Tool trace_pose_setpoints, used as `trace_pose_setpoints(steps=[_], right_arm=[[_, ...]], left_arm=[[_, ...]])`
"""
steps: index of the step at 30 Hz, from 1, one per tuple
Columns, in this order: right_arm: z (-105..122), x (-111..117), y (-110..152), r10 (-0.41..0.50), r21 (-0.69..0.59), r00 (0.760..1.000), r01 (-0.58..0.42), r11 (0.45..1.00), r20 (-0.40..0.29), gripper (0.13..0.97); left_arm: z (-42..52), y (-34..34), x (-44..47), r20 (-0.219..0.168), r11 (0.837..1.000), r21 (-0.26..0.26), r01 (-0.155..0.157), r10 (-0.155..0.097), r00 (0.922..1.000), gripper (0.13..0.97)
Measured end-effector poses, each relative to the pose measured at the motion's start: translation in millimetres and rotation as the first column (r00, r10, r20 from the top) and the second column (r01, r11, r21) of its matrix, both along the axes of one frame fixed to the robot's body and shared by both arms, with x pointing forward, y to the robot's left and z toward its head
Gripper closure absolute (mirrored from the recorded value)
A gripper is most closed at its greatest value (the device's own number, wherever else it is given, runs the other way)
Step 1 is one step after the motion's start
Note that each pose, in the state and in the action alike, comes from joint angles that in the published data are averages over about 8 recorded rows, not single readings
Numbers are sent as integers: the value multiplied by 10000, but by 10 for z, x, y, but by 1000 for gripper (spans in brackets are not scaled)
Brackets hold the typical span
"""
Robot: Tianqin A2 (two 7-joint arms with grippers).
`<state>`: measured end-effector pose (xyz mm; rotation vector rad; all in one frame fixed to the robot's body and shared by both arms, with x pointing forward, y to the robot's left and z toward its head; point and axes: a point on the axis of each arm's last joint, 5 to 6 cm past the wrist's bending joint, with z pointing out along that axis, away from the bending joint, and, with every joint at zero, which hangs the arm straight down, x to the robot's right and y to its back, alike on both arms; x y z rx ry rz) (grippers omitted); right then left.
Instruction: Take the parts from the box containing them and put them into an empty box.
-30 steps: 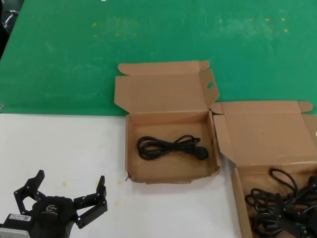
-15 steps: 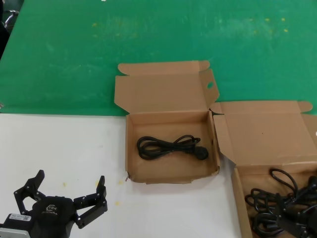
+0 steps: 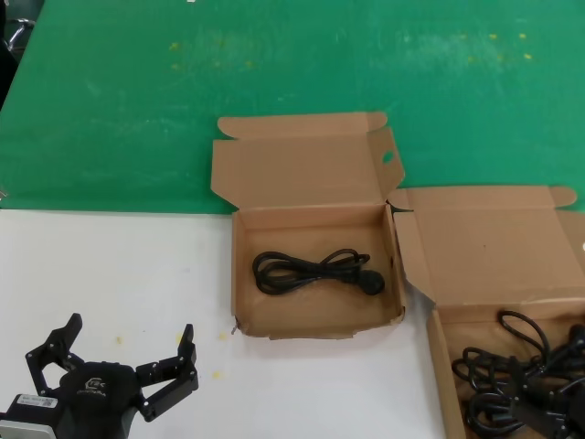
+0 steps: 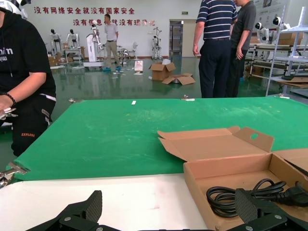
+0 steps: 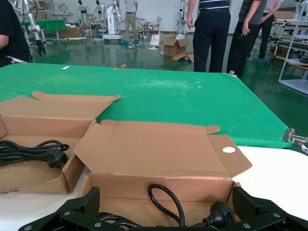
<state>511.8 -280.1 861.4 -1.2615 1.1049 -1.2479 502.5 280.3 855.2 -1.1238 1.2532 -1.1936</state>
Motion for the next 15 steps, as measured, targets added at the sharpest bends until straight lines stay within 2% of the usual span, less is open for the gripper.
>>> trace_pose_setpoints(steps=[15], right_arm=[[0,0,0,0,0,10000,0,10000,0,130]], left_arm=[[0,0,0,0,10000,0,0,0,10000,132]])
